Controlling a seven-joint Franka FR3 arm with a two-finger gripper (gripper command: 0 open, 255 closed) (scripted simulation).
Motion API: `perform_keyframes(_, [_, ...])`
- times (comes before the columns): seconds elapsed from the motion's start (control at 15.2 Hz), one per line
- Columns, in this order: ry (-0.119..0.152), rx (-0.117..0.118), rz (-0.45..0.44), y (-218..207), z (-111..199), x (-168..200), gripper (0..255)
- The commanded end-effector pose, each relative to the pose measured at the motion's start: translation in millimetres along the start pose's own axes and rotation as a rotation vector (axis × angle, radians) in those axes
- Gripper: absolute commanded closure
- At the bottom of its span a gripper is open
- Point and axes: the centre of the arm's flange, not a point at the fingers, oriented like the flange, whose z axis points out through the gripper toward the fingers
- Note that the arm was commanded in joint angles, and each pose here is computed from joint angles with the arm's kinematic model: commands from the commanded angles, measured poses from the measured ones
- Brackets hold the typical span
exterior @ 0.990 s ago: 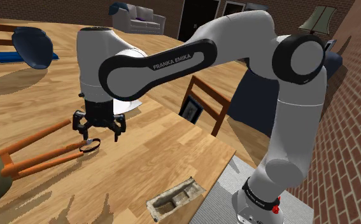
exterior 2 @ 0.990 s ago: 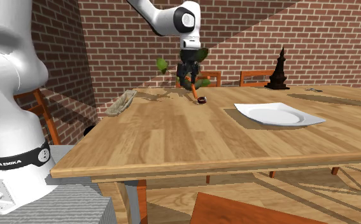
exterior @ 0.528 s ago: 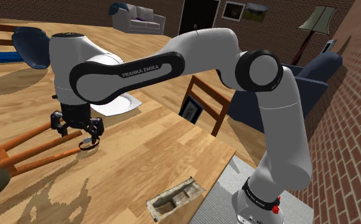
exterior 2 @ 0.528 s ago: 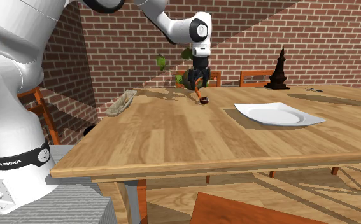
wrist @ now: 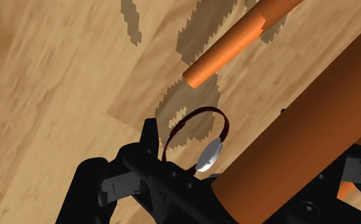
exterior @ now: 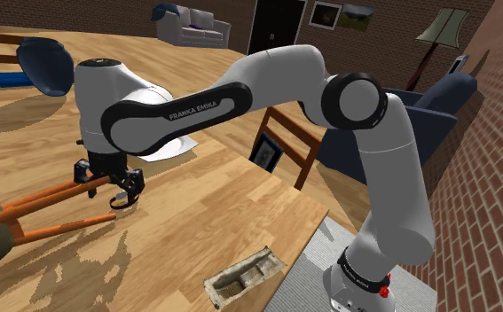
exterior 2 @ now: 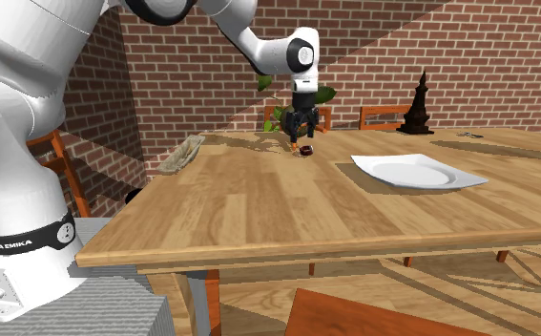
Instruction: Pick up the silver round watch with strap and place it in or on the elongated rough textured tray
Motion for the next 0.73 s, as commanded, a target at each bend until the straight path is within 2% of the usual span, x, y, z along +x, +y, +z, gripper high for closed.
perform_keyframes(0.0, [-0.013, -0.019, -0.016, 0.2, 14.8, -10.0, 0])
perform_keyframes(0.33, [-0.013, -0.019, -0.016, 0.2, 14.8, -10.0, 0])
perform_keyframes(0.4, [-0.013, -0.019, -0.016, 0.0, 15.7, -9.1, 255])
perform_keyframes(0.66, [-0.013, -0.019, -0.015, -0.6, 16.7, -8.2, 255])
